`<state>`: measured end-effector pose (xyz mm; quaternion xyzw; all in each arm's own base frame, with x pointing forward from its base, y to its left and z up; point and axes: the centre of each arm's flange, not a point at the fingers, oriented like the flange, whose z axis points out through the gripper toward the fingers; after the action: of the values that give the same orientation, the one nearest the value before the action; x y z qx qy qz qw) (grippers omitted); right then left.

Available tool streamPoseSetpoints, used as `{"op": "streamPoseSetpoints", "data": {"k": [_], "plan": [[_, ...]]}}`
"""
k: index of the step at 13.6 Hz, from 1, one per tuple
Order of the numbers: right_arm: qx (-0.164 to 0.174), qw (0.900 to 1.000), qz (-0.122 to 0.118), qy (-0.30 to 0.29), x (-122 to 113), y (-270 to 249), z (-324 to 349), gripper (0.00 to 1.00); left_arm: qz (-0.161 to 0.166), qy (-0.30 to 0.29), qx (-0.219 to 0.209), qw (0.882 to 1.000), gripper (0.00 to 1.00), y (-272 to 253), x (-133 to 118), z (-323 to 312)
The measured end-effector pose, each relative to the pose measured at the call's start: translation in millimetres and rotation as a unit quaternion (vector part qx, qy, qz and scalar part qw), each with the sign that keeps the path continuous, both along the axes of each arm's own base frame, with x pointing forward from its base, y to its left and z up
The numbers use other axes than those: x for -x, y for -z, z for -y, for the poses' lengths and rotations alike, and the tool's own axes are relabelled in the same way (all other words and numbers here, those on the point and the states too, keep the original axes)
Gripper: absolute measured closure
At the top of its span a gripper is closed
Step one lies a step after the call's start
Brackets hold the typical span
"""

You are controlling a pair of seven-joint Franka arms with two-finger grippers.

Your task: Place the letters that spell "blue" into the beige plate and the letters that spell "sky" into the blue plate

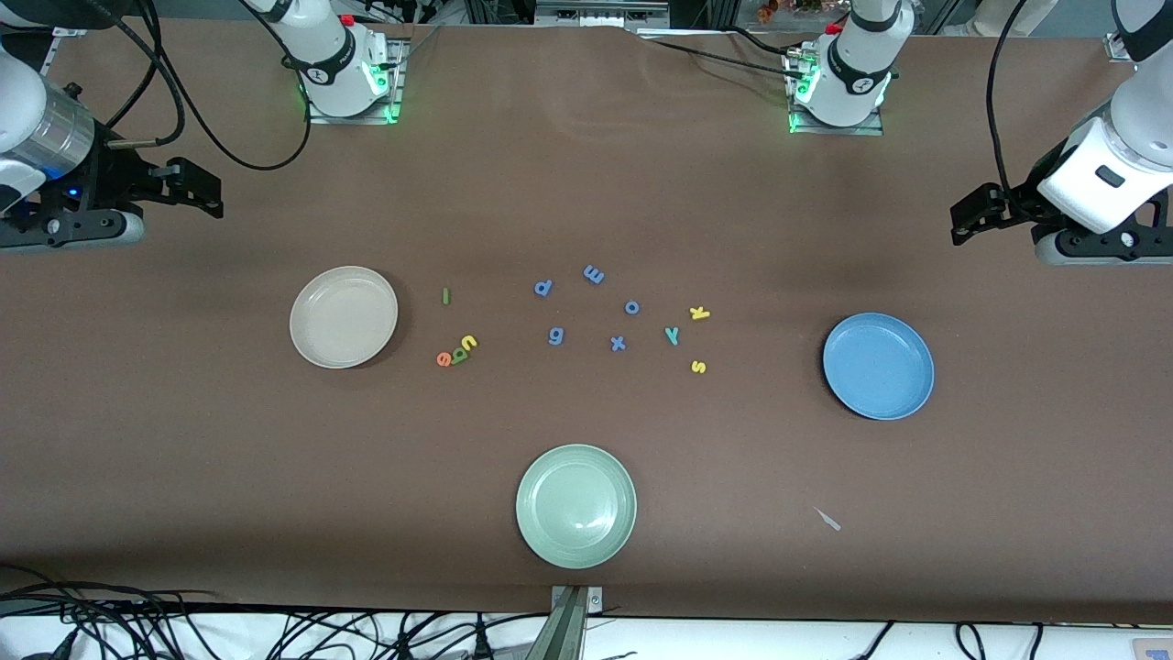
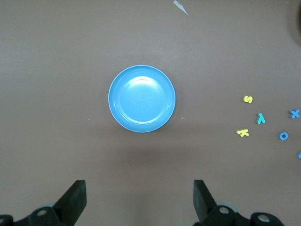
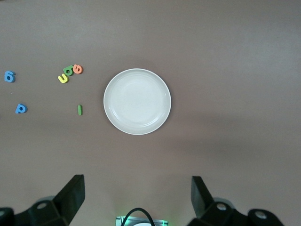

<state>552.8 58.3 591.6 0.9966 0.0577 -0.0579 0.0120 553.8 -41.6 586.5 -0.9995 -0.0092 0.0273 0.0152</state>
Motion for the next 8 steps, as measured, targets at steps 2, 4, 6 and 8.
{"op": "streamPoseSetpoints", "data": {"k": [2,4,6,8], "plan": [[0.000,1.000,-0.001,-0.001,0.3,0.9,-1.3,0.00,0.000,0.000,0.000,1.000,0.00,0.0,0.0,0.0],[0.000,1.000,-0.003,-0.001,0.6,2.4,-2.4,0.00,0.000,0.000,0.000,1.000,0.00,0.0,0.0,0.0],[0.000,1.000,-0.003,-0.002,0.7,2.5,-2.8,0.00,0.000,0.000,0.000,1.000,0.00,0.0,0.0,0.0],[0.000,1.000,-0.003,-0.002,0.9,2.2,-2.8,0.00,0.000,0.000,0.000,1.000,0.00,0.0,0.0,0.0]]}}
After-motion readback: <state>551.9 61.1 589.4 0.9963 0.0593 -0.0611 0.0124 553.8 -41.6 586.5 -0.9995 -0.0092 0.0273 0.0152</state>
